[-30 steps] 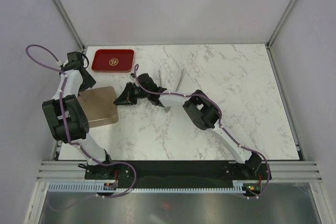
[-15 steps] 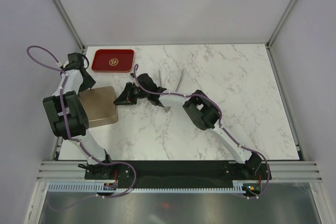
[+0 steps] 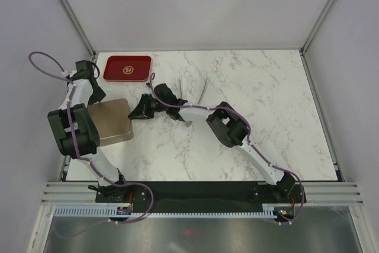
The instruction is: Pack the chocolate
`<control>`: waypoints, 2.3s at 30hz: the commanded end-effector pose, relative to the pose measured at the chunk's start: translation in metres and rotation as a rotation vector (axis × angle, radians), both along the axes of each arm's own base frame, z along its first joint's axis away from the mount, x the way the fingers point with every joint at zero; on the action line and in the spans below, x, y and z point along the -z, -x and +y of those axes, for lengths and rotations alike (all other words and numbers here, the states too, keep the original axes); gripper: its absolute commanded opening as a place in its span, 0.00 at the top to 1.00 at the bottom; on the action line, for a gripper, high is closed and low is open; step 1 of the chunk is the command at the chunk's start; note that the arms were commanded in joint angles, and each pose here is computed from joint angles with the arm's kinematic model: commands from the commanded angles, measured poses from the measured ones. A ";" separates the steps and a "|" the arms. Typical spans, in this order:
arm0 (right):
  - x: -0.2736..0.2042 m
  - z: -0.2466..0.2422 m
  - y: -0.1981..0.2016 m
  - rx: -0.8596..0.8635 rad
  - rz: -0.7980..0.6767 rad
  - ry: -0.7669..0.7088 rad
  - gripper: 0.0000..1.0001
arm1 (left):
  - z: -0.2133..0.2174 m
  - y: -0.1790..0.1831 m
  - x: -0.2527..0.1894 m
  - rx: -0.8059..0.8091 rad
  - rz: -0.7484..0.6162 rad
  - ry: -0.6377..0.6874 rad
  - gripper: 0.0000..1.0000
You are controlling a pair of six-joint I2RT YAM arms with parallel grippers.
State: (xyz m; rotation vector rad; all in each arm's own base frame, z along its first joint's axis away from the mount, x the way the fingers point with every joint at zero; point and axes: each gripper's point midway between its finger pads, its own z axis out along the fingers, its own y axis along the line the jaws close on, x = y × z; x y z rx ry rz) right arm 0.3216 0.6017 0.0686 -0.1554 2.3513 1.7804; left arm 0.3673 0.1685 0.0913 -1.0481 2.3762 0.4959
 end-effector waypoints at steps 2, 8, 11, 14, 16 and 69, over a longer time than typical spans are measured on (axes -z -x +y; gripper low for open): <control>0.009 -0.006 0.009 -0.013 -0.038 0.073 0.79 | 0.013 0.018 -0.024 -0.031 0.005 -0.069 0.25; -0.013 -0.004 0.004 -0.007 -0.080 0.044 0.68 | 0.015 0.032 -0.020 -0.042 0.045 -0.098 0.26; -0.026 -0.003 0.001 -0.003 -0.097 0.020 0.63 | 0.018 0.032 -0.026 -0.042 0.040 -0.116 0.26; -0.040 -0.001 -0.002 -0.010 -0.119 -0.006 0.59 | 0.021 0.031 -0.034 -0.045 0.033 -0.137 0.26; -0.043 -0.002 -0.004 -0.007 -0.128 -0.007 0.60 | 0.022 0.033 -0.035 -0.046 0.038 -0.145 0.26; -0.060 -0.006 -0.004 0.063 -0.152 -0.055 0.94 | -0.022 0.037 0.017 0.003 0.082 0.046 0.32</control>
